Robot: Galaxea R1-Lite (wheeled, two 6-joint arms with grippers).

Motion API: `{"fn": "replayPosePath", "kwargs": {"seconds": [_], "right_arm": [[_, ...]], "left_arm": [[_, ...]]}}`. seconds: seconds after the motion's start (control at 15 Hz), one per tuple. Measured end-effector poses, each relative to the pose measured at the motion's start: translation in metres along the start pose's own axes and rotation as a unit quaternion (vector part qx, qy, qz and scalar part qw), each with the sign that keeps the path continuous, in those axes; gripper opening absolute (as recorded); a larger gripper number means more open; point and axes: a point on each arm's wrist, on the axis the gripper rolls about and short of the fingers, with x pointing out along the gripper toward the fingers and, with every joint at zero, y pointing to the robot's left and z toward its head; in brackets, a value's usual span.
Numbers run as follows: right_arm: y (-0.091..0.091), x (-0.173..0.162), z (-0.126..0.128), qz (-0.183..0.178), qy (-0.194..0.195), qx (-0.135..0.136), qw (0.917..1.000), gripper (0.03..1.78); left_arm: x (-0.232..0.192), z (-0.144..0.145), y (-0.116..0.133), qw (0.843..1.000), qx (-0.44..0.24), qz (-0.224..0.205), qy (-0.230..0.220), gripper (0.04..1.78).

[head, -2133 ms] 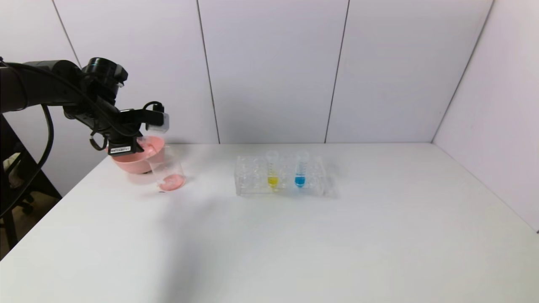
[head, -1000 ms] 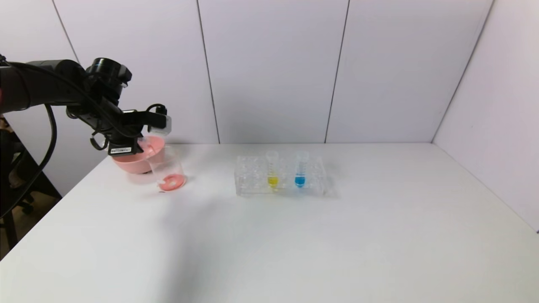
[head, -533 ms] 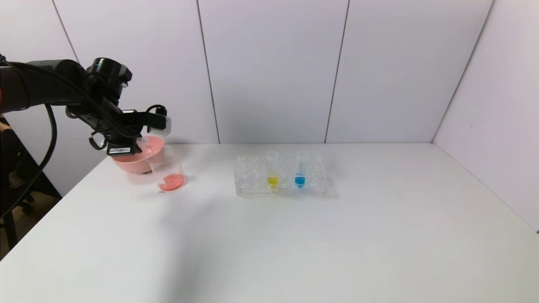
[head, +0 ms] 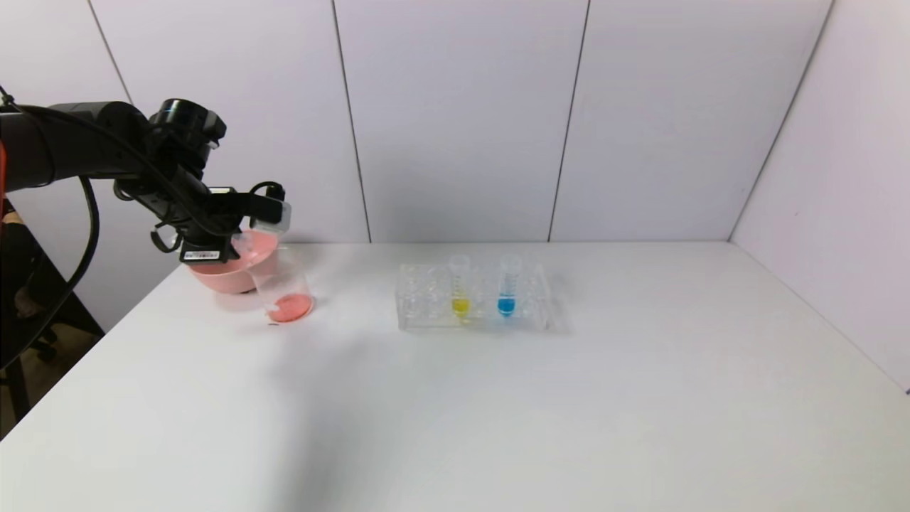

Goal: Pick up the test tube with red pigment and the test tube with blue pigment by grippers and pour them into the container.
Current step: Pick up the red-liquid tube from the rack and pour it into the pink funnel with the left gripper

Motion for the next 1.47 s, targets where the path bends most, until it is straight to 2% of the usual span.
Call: {"fn": "replayPosePath", "kwargs": {"seconds": [0.4,0.6,0.73,0.87,0.93,1.13,1.33,1.47], "right_arm": [[0.000,0.000,0.000,0.000,0.000,0.000,1.0000,1.78],[0.000,0.000,0.000,0.000,0.000,0.000,1.0000,1.77],[0.000,0.000,0.000,0.000,0.000,0.000,1.0000,1.78],[0.000,0.000,0.000,0.000,0.000,0.000,1.0000,1.77],[0.000,0.000,0.000,0.000,0.000,0.000,1.0000,1.78],[0.000,0.000,0.000,0.000,0.000,0.000,1.0000,1.77],[0.000,0.000,0.000,0.000,0.000,0.000,1.0000,1.78],[0.000,0.000,0.000,0.000,0.000,0.000,1.0000,1.77]], "left_arm": [[0.000,0.000,0.000,1.000,0.009,0.001,0.003,0.45],[-0.003,0.001,0.003,1.000,-0.003,0.014,-0.005,0.45],[-0.006,0.000,0.004,0.999,-0.040,0.018,-0.014,0.45],[-0.013,-0.001,0.006,0.994,-0.097,0.023,-0.053,0.45],[-0.019,-0.002,0.010,0.988,-0.125,0.036,-0.076,0.45],[-0.039,-0.004,0.023,0.969,-0.200,0.096,-0.107,0.45],[-0.061,-0.004,0.034,0.938,-0.281,0.147,-0.141,0.45],[-0.070,-0.006,0.039,0.917,-0.326,0.166,-0.156,0.45]]}}
